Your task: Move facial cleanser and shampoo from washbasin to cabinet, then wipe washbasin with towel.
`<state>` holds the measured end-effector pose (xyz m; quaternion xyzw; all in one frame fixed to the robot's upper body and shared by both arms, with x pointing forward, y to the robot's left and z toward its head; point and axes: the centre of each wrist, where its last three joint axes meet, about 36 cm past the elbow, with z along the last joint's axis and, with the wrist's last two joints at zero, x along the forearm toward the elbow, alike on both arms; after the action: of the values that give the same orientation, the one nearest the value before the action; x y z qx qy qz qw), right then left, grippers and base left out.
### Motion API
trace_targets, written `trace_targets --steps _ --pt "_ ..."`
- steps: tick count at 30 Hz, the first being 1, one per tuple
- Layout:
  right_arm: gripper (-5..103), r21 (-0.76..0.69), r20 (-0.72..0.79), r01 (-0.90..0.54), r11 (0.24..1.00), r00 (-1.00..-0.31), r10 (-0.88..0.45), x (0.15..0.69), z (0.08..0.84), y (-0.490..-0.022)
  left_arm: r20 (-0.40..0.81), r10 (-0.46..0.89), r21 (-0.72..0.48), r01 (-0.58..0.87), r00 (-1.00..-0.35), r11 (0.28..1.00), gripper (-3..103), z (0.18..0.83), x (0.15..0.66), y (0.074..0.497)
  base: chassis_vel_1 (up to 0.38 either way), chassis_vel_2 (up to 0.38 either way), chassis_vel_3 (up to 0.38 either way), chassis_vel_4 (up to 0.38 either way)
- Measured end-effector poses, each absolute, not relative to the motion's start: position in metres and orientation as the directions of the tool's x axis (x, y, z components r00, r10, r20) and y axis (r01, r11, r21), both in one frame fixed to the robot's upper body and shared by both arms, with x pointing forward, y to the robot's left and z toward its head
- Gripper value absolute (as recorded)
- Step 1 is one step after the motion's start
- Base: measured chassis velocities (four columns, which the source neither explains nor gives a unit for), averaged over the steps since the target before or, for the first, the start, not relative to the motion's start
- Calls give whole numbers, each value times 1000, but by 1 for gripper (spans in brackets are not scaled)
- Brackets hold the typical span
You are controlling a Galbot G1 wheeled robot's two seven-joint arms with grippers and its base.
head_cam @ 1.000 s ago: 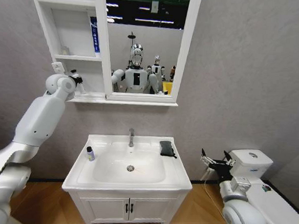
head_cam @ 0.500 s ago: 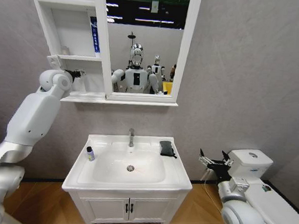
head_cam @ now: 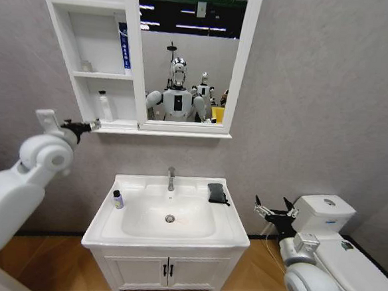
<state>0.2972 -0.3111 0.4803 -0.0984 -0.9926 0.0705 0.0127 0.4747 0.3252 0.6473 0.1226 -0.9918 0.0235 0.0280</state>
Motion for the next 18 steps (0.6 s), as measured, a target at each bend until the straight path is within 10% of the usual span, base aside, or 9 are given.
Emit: trace_targets --steps 18 --pt "100 -155 -12 187 970 -982 188 294 486 -310 174 -213 28 -212 -961 977 100 417 473 295 0 0 0 0"
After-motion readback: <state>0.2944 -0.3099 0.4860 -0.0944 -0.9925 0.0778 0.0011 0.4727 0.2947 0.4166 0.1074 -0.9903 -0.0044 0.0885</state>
